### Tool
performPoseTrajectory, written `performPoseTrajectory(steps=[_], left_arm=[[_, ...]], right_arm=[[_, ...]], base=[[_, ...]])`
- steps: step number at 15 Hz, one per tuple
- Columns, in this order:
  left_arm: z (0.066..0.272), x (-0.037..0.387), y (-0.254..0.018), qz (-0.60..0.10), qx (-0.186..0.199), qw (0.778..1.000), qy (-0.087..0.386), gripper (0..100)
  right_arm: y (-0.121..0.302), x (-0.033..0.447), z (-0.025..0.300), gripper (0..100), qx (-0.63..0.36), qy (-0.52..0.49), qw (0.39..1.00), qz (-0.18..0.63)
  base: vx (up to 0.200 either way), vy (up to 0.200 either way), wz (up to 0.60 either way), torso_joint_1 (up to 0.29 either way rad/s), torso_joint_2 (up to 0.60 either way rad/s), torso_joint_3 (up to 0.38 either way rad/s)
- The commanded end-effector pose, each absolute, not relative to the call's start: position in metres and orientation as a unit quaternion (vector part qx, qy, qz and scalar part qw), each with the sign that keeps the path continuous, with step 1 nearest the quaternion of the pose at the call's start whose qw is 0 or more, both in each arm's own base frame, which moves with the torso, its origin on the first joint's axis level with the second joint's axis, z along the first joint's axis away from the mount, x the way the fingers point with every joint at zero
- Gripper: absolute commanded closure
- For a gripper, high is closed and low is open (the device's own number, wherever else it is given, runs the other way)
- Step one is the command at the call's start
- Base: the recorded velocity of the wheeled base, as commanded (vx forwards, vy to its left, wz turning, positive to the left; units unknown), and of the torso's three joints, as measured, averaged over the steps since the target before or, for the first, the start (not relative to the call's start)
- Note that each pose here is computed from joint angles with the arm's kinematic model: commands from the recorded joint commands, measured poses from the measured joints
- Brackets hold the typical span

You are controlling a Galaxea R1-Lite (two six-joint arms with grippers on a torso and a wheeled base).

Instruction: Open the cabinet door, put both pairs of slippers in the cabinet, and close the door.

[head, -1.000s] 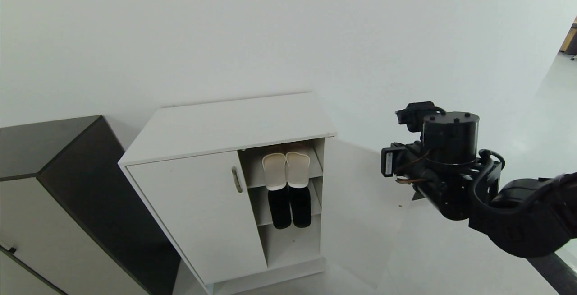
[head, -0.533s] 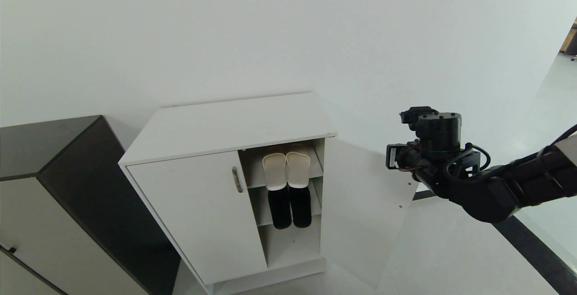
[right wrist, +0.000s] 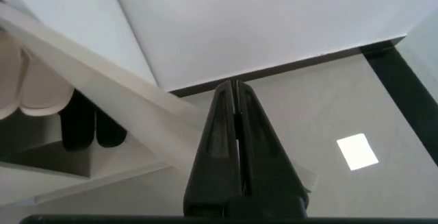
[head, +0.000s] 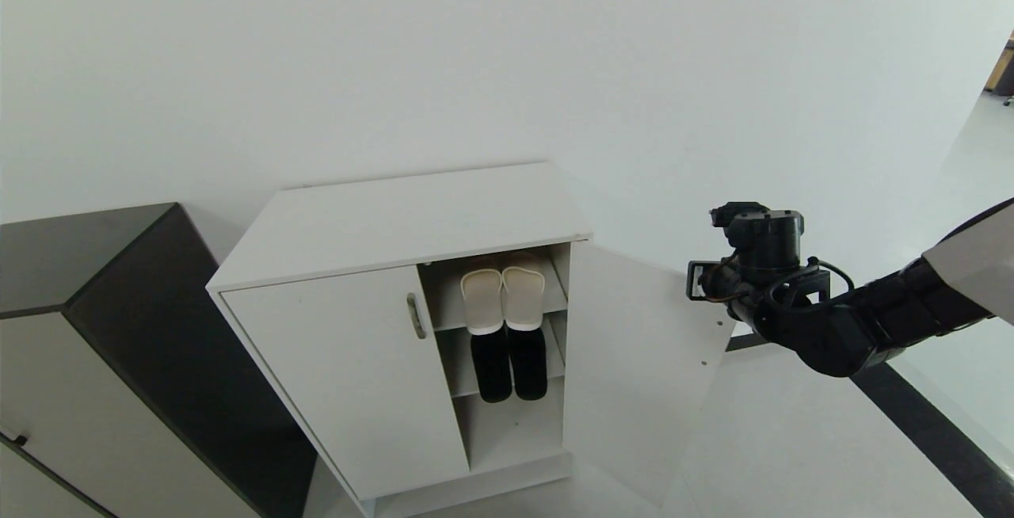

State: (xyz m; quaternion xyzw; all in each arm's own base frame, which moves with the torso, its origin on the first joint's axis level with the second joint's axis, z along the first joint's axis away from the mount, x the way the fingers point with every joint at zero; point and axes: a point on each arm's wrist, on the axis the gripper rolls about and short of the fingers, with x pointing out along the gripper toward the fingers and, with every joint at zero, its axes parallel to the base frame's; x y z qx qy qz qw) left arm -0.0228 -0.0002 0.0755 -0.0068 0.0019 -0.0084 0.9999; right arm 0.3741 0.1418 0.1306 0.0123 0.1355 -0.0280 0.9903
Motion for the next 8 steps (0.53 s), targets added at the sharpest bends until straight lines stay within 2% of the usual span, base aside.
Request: performPoseTrajectory(steps=[1,8], left_arm=[[0.0752,-0.0227,-0.0002,-0.008,-0.007,1.000,0.002,100],[0.0756,-0.0228,-0.0002,-0.008,-0.007,1.000,0.002,100]], right_arm=[[0.1425,0.3762,0.1250,100,0.009,0.142,0.989,-0.028],[0.1476,0.3707,0.1213,100,0.002,0.155,0.988,-0.021]], base=[[0.000,0.000,0.00,0.000,0.00,0.000],[0.000,0.000,0.00,0.000,0.00,0.000]])
